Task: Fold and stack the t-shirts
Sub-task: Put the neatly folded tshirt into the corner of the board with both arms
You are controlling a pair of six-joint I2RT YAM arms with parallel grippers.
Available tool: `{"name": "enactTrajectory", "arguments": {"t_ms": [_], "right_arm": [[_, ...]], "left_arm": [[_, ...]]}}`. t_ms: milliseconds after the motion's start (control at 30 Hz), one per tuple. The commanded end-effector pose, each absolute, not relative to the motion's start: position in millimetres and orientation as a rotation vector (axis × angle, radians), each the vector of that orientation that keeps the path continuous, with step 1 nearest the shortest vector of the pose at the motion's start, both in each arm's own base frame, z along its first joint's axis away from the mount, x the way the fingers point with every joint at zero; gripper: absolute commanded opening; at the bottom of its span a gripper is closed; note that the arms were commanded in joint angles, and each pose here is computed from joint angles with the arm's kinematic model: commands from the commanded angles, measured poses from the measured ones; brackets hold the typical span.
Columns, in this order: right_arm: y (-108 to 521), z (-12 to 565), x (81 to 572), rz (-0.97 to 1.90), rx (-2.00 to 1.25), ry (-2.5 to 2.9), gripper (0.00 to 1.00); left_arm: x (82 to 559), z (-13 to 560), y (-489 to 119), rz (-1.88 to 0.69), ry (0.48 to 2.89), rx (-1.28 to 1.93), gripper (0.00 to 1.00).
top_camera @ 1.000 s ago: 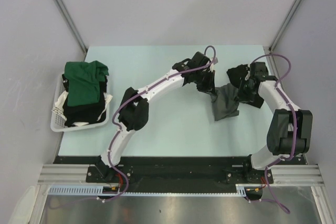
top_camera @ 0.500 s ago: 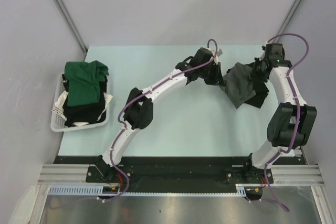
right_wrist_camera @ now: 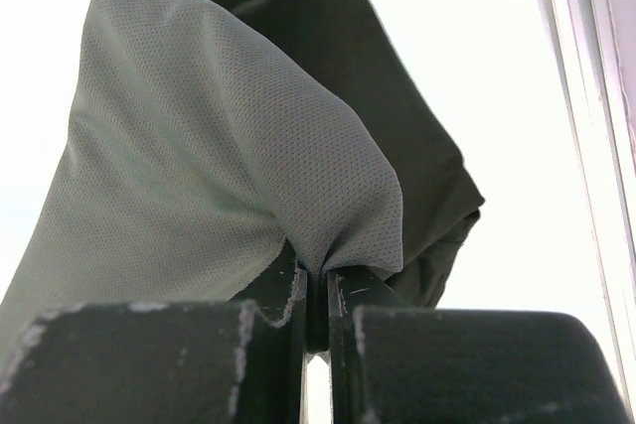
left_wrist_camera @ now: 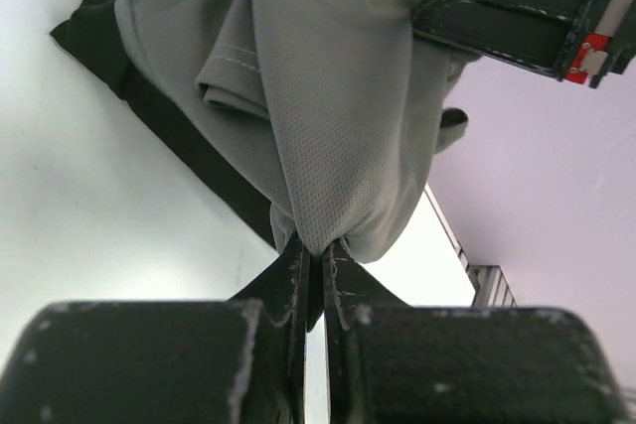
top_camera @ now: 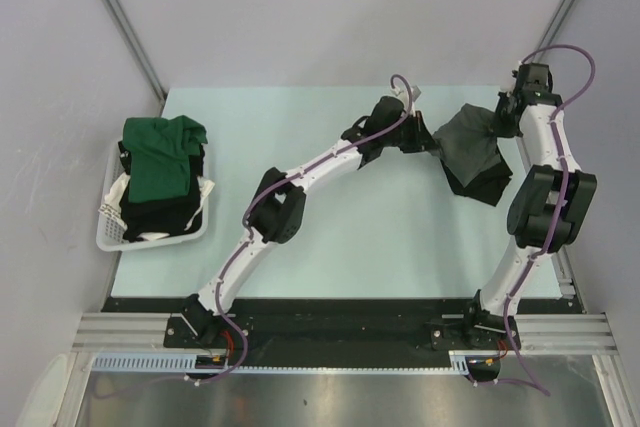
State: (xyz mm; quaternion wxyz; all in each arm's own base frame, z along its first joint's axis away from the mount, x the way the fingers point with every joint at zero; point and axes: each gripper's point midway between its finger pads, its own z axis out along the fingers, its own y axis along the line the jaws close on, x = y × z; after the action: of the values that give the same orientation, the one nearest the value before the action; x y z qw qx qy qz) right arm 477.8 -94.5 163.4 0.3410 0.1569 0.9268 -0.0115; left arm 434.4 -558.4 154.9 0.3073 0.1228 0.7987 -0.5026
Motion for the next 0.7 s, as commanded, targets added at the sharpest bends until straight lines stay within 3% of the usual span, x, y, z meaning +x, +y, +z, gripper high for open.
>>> {"name": "enactTrajectory", "arguments": {"t_ms": [0, 667], "right_arm": [[-127.7, 173.1, 483.0, -0.105, 0.467, 2.365, 0.0], [-161.5, 107.8, 508.3, -0.067, 0.562, 2.445, 0.0]], "left_arm": [[444.8, 182.5, -573.1, -1.477, 1.966, 0.287, 0.0], [441.0, 137.6, -584.4, -1.581, 2.006, 0.257, 0.0]]}}
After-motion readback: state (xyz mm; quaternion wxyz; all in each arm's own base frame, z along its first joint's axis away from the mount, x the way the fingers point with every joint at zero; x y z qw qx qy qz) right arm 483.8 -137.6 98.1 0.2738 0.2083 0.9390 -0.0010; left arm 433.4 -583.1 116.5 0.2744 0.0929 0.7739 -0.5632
